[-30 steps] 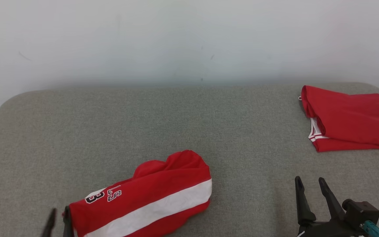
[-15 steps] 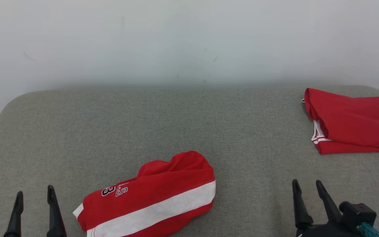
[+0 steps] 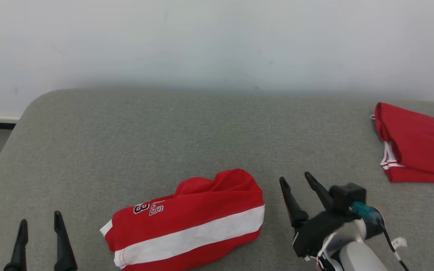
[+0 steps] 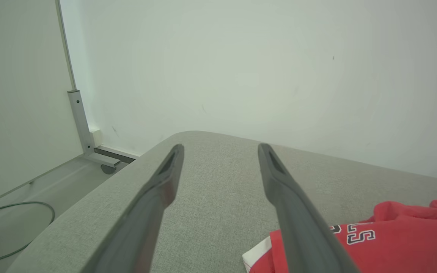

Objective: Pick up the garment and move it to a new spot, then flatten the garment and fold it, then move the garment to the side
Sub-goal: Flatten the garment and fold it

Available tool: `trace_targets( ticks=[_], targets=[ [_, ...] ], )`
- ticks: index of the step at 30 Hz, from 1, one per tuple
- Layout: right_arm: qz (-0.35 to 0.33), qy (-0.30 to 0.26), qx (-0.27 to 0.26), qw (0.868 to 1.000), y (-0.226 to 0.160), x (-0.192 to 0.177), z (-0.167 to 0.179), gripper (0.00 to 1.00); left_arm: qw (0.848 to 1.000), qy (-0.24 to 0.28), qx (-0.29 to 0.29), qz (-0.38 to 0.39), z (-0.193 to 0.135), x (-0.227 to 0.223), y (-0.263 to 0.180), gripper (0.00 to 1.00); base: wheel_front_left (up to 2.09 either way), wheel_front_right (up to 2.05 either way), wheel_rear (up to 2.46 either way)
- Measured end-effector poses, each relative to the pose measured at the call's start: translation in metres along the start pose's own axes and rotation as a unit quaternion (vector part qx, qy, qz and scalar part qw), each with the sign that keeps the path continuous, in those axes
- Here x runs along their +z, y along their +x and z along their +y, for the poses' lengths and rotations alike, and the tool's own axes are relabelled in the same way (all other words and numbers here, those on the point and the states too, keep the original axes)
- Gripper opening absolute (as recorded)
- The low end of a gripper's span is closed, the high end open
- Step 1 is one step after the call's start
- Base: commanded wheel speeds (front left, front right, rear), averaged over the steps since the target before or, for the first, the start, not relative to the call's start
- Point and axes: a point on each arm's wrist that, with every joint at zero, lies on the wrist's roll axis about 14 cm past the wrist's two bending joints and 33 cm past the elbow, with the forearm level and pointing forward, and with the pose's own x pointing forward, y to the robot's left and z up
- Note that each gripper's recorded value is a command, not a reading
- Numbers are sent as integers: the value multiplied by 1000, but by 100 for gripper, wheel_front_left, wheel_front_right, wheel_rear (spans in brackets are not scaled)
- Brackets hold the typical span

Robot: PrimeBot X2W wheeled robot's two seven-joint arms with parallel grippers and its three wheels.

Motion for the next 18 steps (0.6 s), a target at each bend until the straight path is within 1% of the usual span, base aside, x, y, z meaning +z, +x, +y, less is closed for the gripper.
trace_targets(
  ticks=[2,4,6,9,13,15,18],
  targets=[
    [25,-12,18,999,12,-7,7,100,1000,-5,9,3,4,-2,-3,100,0,0,0],
    [45,-12,33,998,23,-12,15,100,1000,-8,16,5,7,-5,-7,100,0,0,0],
    [81,-21,47,995,32,-24,21,100,1000,-12,22,12,10,-9,-11,100,0,0,0],
    [118,-16,61,991,42,-37,29,100,999,-14,32,18,17,-14,-17,100,0,0,0],
    [182,-37,73,980,49,-63,33,100,999,-14,46,21,26,-16,-22,100,0,0,0],
    [207,-19,73,976,48,-76,36,100,998,-15,52,23,29,-18,-24,100,0,0,0],
    [255,-24,79,963,42,-99,40,100,998,-15,55,21,32,-17,-25,100,0,0,0]
  ],
)
